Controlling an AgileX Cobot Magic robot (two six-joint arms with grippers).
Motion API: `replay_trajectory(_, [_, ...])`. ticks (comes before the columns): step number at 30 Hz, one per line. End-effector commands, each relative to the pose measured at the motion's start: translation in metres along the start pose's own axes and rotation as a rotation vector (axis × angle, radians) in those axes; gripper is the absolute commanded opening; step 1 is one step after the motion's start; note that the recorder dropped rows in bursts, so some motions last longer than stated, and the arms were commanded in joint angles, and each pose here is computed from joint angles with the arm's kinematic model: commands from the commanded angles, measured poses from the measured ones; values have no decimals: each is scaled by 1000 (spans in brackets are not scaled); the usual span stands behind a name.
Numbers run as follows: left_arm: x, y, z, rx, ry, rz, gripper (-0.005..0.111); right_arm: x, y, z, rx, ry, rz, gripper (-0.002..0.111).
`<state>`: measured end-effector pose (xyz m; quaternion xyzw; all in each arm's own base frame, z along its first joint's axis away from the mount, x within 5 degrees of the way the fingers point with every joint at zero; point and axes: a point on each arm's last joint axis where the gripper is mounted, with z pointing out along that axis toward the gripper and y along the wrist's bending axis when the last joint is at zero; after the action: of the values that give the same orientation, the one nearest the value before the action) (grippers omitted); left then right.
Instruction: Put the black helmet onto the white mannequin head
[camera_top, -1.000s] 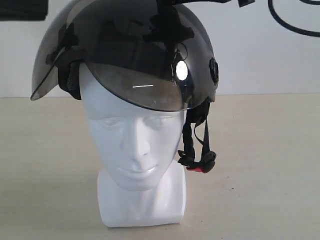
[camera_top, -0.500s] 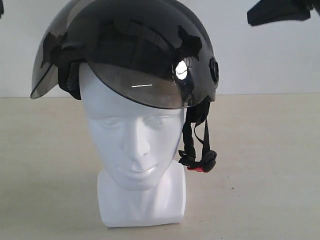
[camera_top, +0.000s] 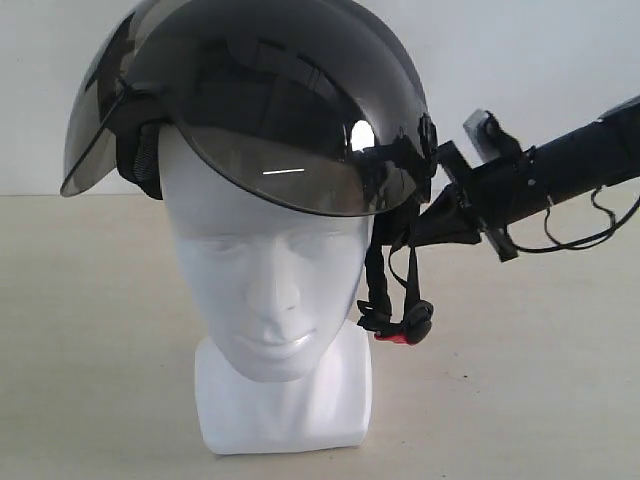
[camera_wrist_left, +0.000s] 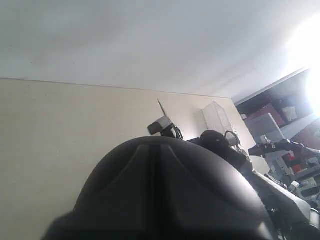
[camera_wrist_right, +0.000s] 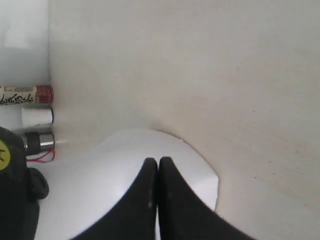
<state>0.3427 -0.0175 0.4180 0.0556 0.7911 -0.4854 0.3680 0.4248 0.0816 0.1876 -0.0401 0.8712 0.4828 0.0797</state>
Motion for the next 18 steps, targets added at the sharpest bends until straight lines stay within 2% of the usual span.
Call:
replay_trajectory(1, [-2,-2,0,14,-1,1,4,4,20,30,-89,29,-60,0])
replay_trajectory(10, [-1,-7,4,41,0,1,4,7,45,44,-171,16,-89,0])
replay_trajectory(18, [16,-21,45,111,120,-19,4,5,51,41,-196,-9,-114,0])
